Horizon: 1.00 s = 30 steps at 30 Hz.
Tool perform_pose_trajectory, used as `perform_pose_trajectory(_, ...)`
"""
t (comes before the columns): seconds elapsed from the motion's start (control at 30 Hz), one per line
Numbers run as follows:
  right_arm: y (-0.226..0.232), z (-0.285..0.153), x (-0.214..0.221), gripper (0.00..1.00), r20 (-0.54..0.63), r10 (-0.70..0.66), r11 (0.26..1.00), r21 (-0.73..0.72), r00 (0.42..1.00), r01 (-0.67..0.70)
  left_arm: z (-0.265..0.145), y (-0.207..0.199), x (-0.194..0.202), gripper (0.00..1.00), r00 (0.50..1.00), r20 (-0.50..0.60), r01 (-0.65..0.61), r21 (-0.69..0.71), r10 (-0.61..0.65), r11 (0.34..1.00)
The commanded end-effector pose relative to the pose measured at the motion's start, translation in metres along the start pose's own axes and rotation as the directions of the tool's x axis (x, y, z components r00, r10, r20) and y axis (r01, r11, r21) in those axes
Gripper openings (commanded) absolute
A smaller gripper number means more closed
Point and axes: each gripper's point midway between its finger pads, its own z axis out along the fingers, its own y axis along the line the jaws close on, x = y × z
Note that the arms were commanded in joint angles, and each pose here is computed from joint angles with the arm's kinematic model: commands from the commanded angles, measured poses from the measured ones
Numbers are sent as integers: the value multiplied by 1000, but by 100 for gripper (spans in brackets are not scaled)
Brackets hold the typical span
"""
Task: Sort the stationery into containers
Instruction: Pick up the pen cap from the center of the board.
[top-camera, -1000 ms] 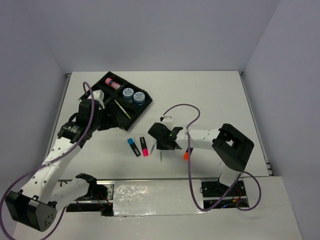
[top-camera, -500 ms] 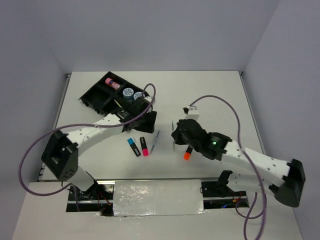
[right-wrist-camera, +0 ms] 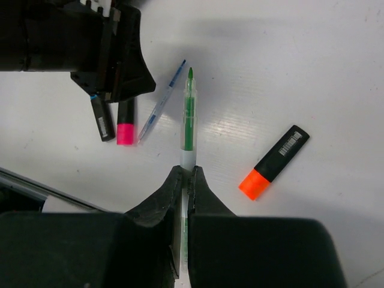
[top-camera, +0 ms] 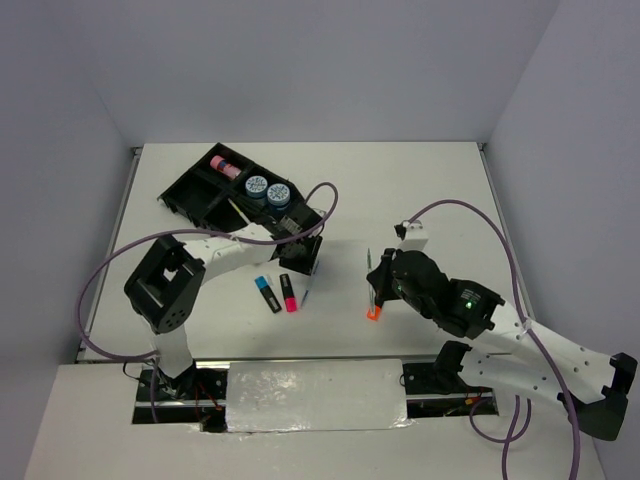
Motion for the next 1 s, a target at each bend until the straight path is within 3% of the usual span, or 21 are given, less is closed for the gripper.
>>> perform_pose_trajectory(0.0, 0, 1, 2, 0, -6, -14, 1000, -2, 1000, 14, 5, -14, -10, 50, 999, 20, -31, 39, 30, 999)
perform_pose_trajectory(0.97, 12, 5, 5, 0, -19, -17, 998, -63, 1000, 16, 29, -7, 4, 45, 999, -26, -33, 4, 33, 999)
